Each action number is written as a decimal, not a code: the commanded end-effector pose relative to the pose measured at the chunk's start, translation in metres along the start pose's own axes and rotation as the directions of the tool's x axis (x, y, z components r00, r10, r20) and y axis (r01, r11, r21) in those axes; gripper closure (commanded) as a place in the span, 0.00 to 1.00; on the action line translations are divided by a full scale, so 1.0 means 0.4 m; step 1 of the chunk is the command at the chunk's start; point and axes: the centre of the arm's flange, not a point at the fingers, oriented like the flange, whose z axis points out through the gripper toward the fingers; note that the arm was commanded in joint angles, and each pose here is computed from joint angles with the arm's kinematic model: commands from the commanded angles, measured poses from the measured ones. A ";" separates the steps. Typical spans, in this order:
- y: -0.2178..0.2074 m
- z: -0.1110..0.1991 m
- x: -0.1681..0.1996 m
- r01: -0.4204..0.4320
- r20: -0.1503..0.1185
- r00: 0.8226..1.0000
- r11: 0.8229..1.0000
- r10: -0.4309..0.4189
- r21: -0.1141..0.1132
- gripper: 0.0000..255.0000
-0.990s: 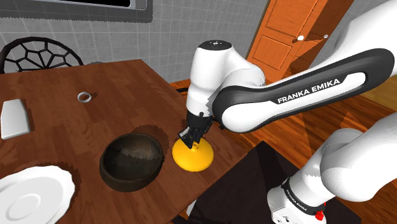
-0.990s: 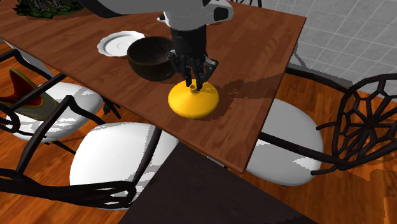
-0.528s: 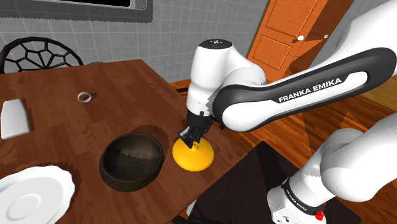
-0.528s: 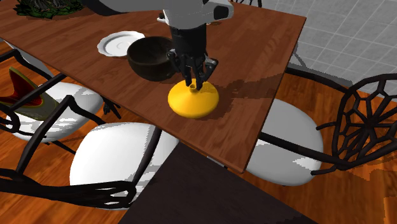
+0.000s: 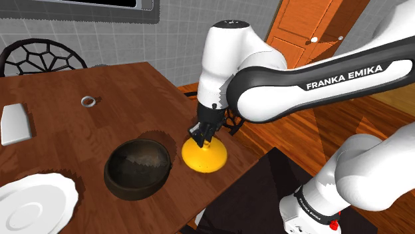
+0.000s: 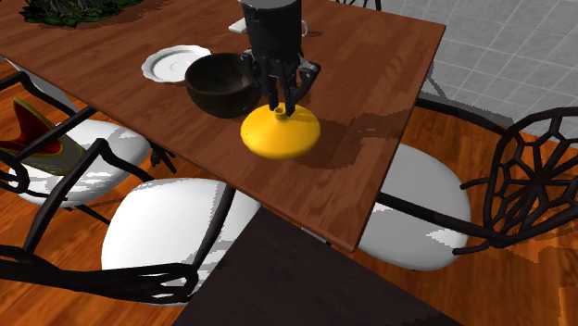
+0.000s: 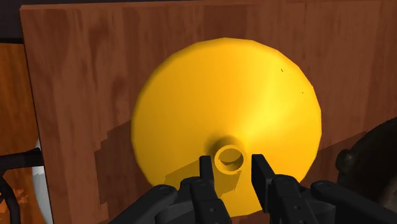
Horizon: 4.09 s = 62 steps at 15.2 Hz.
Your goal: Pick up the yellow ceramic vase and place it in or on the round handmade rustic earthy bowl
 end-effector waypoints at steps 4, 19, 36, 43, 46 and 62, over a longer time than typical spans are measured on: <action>0.004 -0.067 0.000 0.000 0.000 1.000 1.000 0.000 0.000 1.00; 0.016 -0.265 0.002 0.000 0.000 1.000 1.000 0.000 0.000 1.00; -0.342 -0.431 0.124 0.000 0.000 1.000 1.000 0.000 0.000 1.00; -0.459 -0.426 0.162 0.000 0.000 1.000 1.000 0.000 0.000 1.00; -0.461 -0.386 0.162 0.000 0.000 1.000 1.000 0.000 0.000 1.00; -0.474 -0.177 0.160 0.000 0.000 1.000 1.000 0.000 0.000 1.00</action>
